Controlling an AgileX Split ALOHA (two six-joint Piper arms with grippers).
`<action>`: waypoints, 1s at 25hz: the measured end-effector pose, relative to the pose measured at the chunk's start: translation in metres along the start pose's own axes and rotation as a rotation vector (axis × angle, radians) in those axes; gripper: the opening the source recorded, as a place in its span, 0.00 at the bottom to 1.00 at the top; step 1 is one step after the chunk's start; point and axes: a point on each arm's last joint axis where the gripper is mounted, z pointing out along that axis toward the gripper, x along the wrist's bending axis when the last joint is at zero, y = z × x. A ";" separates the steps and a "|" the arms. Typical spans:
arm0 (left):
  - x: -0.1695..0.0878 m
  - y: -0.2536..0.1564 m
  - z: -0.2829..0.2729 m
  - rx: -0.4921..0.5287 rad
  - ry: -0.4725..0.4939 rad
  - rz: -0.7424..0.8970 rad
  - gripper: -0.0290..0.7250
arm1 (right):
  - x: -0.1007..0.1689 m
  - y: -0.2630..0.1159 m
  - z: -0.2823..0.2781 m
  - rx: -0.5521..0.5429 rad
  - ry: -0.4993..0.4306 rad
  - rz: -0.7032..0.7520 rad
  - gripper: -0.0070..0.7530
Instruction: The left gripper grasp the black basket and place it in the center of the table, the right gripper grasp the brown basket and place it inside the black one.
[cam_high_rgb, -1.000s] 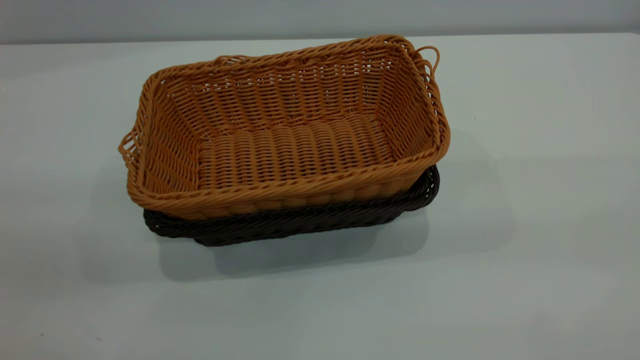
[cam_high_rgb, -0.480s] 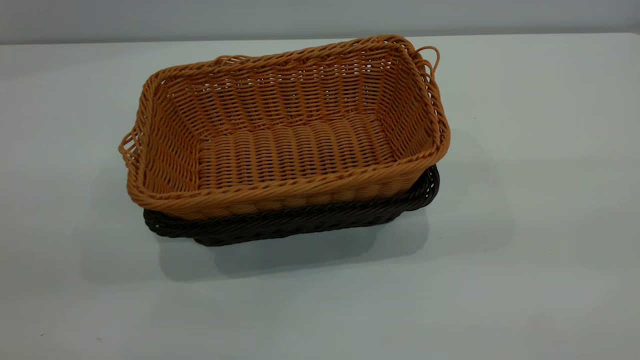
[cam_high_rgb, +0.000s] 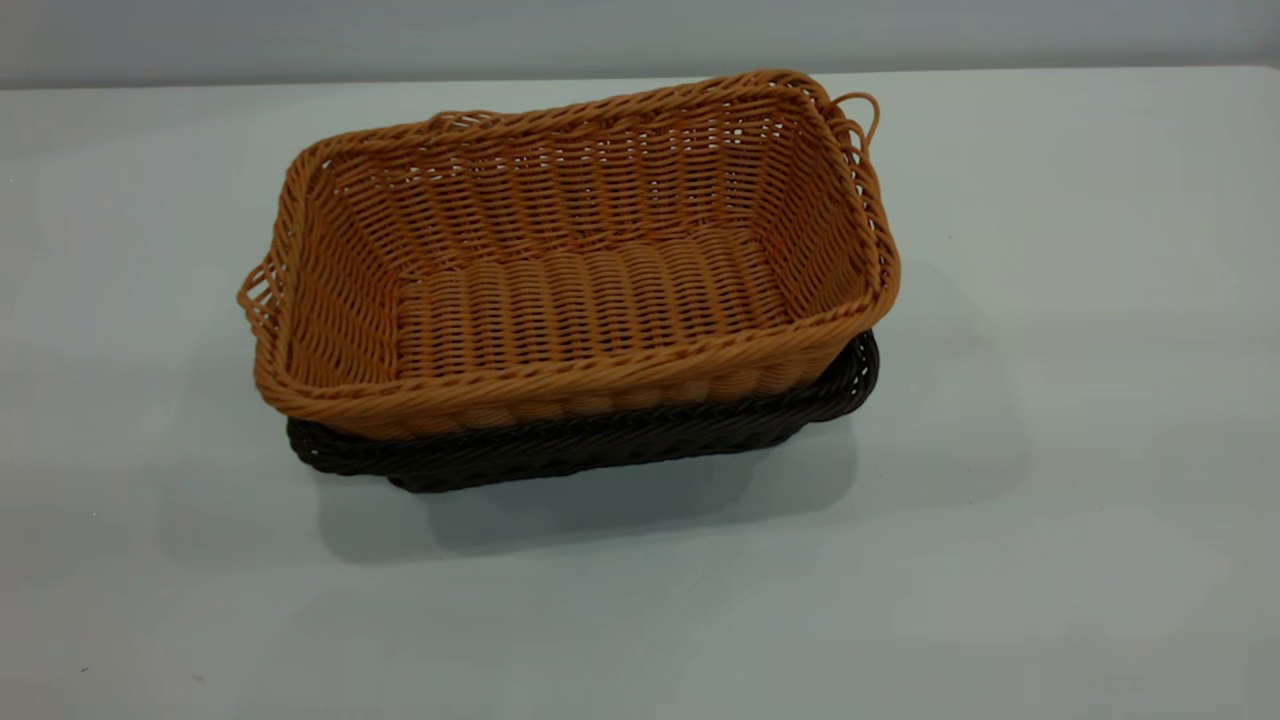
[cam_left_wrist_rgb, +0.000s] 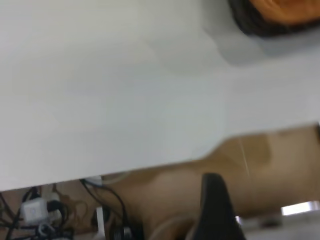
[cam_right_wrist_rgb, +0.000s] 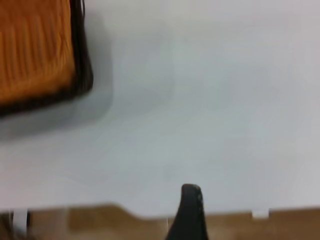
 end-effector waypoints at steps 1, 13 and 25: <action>0.000 -0.003 -0.003 -0.027 0.017 -0.021 0.64 | 0.000 -0.004 -0.005 -0.041 0.003 -0.006 0.75; -0.003 -0.030 -0.023 -0.257 0.064 -0.053 0.64 | 0.003 -0.025 -0.027 -0.232 0.028 -0.036 0.75; -0.003 -0.030 -0.023 -0.258 0.062 -0.054 0.64 | 0.003 -0.025 -0.027 -0.232 0.031 -0.035 0.75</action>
